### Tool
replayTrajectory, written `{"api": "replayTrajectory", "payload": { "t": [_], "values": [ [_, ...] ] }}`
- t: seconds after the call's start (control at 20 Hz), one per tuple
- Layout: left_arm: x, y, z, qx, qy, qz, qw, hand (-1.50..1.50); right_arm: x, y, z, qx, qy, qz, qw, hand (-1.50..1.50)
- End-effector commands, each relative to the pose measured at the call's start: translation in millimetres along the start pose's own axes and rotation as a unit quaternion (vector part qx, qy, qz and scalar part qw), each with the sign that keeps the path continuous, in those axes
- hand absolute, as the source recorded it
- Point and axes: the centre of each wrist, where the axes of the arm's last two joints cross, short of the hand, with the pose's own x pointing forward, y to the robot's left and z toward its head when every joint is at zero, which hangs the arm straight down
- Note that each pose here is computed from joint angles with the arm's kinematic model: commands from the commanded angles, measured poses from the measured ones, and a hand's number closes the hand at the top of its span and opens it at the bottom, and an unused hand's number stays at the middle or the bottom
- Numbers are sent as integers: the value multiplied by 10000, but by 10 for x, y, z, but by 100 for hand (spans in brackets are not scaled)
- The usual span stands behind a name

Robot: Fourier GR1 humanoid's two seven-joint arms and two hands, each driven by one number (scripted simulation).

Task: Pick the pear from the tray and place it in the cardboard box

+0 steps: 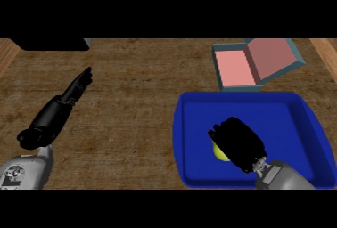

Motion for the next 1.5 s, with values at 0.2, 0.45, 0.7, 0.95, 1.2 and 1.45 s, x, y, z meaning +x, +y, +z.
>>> {"api": "replayTrajectory", "payload": {
  "t": [0.2, 0.45, 0.7, 0.95, 1.2, 1.45],
  "values": [
    [74, -156, -77, -148, -233, 12, 9996, 0, -96, -266, -627, -428, 1325, -1580, 9776, 150],
    [197, -176, -172, -238, -446, 24, 9987, 0, -404, -518, -821, -740, 2766, -2858, 9145, 150],
    [278, -285, -301, -512, -539, 24, 9972, 0, -562, -1168, -1015, -1630, 3540, -2833, 8763, 150],
    [309, -251, -338, -576, -583, 43, 9966, 0, -710, -1643, -1151, -2161, 4074, -2052, 8632, 150],
    [261, -356, -428, -546, -443, 16, 9975, 0, -727, -2127, -1179, -2853, 4613, -2145, 8123, 150],
    [250, -379, -368, -492, -381, 117, 9980, 0, -1022, -2343, -1072, -3461, 5542, -2671, 7083, 150]
  ]
}}
